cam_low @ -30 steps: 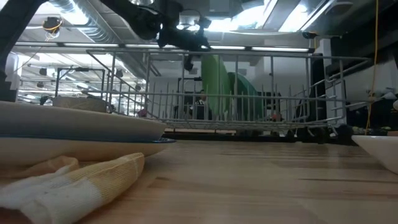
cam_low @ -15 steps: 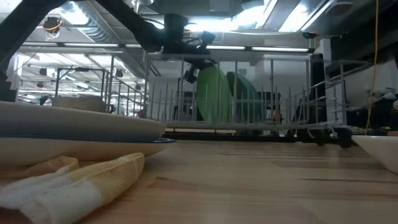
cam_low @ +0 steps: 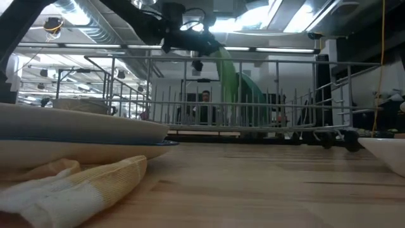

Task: Sort dishes
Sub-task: Put the light green plate in the dish rack, then put the white plate in the dish rack

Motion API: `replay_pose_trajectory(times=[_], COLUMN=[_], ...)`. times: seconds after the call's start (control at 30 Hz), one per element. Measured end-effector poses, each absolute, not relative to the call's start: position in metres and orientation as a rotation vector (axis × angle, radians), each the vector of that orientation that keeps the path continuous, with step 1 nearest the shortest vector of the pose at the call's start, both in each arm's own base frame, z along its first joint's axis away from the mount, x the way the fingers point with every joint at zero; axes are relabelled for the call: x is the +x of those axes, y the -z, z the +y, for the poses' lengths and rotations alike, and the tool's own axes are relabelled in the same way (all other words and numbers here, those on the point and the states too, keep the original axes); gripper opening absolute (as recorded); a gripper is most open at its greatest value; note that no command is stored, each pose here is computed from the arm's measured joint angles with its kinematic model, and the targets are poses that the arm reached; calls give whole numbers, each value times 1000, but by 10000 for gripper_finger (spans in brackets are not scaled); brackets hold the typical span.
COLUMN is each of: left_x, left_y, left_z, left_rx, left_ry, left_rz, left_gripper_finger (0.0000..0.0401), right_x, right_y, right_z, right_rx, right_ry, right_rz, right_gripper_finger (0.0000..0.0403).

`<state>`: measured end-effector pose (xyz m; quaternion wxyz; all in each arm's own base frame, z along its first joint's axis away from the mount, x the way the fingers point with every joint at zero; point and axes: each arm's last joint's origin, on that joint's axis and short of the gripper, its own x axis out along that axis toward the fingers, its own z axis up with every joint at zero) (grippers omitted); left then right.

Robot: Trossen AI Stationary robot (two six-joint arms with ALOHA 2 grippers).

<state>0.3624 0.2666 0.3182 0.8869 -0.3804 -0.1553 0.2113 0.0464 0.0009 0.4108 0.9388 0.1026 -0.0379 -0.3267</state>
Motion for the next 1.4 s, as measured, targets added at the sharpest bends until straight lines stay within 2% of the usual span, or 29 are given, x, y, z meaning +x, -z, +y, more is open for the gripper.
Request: replay_pose_trajectory(times=[0.47,0.67,1.0,1.13,1.4], left_x=[361,359,354,350,339], left_y=[-292,-285,-273,-275,-276], left_z=[269,267,270,274,287], left_rx=[-877,-910,-920,-925,-941], left_ry=[-613,-669,-689,-635,-589], left_rz=[-118,-39,74,86,94], left_gripper_finger=[5,44,154,165,159], right_x=[46,46,46,46,46], right_y=[-411,-411,-411,-411,-411], right_z=[1,1,1,1,1], right_rx=[209,208,209,209,209], right_ry=[667,667,667,667,667], right_rz=[-77,-77,-77,-77,-77], right_gripper_finger=[152,152,152,152,152])
